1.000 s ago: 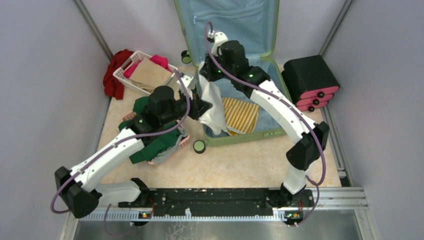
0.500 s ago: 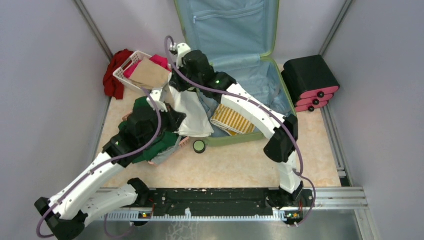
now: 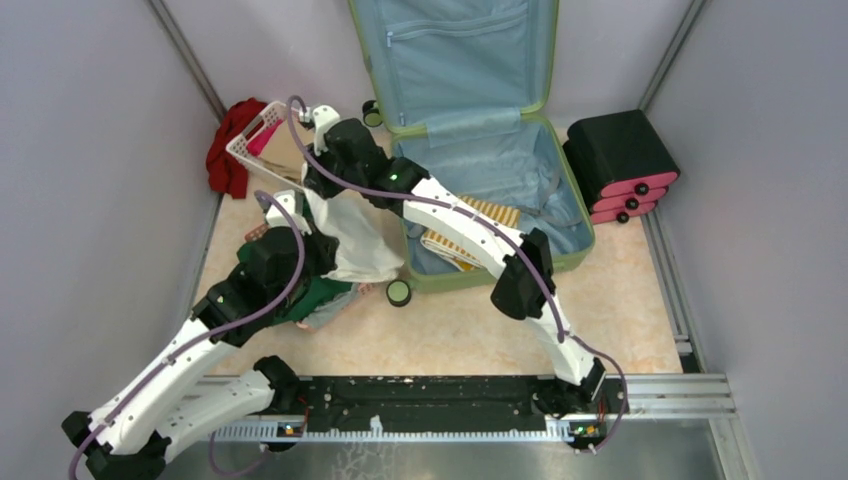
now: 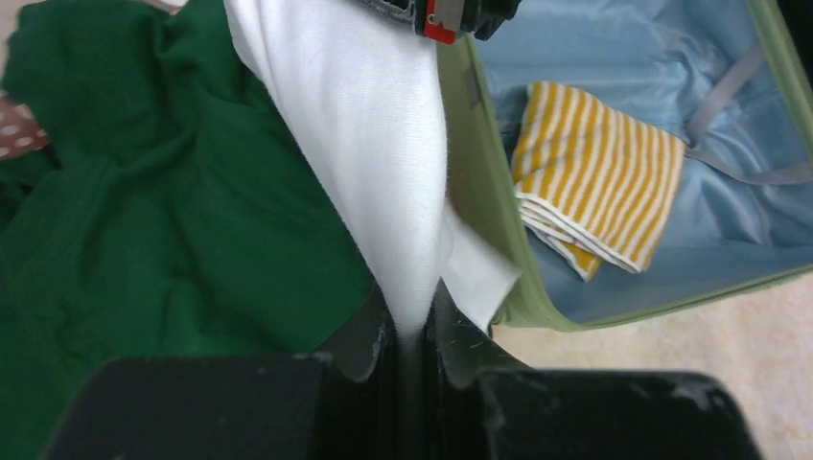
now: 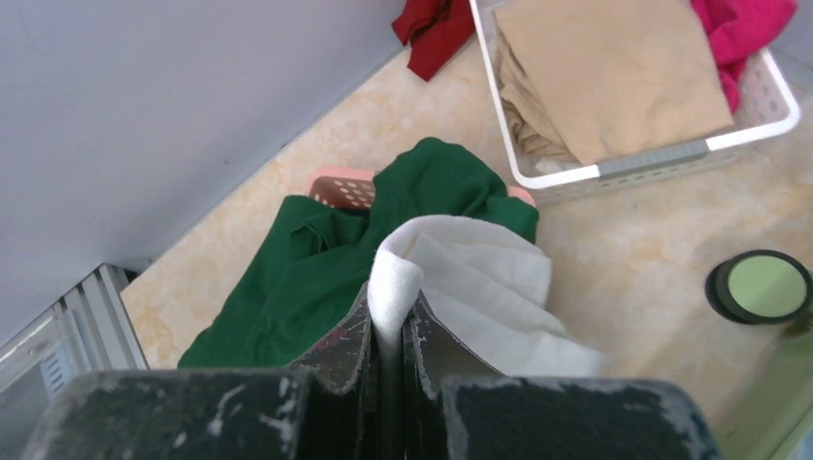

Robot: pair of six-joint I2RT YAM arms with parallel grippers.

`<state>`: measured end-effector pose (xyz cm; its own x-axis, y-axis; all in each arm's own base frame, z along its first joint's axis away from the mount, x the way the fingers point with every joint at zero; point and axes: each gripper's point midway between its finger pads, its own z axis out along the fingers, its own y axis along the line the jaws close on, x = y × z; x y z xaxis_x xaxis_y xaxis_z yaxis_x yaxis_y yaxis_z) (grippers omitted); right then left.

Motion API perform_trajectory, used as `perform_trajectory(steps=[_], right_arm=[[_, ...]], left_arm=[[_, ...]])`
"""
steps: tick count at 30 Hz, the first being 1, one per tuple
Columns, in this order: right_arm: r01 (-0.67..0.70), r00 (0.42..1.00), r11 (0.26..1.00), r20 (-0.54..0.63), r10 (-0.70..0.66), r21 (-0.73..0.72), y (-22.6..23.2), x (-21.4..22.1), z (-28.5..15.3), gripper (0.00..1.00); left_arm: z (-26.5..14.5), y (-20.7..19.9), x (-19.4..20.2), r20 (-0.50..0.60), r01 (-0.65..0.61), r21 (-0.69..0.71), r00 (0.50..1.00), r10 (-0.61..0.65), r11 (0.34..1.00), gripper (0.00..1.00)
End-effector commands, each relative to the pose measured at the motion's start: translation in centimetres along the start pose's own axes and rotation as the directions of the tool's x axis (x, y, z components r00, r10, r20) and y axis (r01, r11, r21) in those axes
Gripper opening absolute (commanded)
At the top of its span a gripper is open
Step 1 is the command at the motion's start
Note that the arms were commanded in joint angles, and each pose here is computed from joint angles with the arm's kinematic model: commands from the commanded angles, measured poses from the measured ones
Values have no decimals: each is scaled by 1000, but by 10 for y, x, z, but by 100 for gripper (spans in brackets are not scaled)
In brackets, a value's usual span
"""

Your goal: Open, take out, and arrange the luggage

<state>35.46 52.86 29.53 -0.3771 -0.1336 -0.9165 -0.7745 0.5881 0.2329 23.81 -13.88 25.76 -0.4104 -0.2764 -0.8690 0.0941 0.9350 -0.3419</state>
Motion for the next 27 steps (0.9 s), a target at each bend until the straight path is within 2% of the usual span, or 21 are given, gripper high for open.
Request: perform_trajectory(steps=[1,15,21,27], right_arm=[[3,974,997,224,-21,79,-16,-59,12,0],[32,978,999,205,-38,31,6,-22,57,0],[25,981,1000,192,-22,-15,23,-6,69,0],[8,984,998,178,2,-58,39,11,83,6]], left_arm=[[-13,19,6,-11,18,-66,1000,-19,998,0],[-24,62,27,31,128,-214,992,-124,968,0],[-28,81,48,19,214,-302,976,-218,929,0],[-31,93,63,44,308,-343,949,-313,887,0]])
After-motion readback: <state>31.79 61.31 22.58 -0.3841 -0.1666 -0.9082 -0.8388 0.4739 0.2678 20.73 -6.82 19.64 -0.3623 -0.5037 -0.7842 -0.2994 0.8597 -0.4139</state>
